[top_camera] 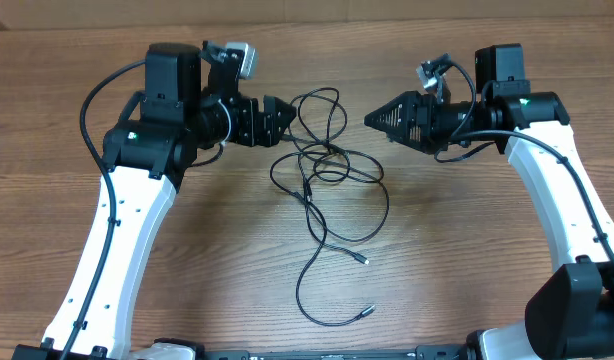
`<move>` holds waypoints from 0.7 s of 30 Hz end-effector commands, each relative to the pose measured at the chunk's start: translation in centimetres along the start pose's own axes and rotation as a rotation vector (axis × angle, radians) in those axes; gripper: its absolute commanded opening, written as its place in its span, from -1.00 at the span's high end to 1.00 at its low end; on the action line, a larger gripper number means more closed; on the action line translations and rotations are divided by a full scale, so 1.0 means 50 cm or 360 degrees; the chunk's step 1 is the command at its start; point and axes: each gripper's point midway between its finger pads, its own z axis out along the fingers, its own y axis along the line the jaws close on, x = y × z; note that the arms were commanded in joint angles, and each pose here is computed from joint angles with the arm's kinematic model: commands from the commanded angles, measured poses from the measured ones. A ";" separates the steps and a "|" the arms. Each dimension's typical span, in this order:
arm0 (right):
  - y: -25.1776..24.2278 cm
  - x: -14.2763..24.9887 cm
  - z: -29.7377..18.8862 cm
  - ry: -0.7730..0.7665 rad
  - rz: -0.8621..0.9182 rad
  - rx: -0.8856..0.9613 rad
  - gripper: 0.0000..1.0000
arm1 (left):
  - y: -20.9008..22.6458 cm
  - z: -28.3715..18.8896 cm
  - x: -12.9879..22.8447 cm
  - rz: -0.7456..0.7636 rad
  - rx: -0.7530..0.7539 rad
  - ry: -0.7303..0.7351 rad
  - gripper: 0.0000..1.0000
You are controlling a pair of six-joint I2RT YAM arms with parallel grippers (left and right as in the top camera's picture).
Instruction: Untangle cables
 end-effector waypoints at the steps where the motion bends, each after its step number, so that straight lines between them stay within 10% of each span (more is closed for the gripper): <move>1: -0.086 0.000 -0.002 -0.0048 0.0069 0.0455 -0.83 | 0.050 -0.022 0.005 0.0013 -0.0274 0.0001 -1.00; 21: -0.222 0.103 0.085 -0.0138 0.1216 0.0568 -1.00 | 0.117 -0.039 0.031 -0.0072 -0.0587 0.0059 -1.00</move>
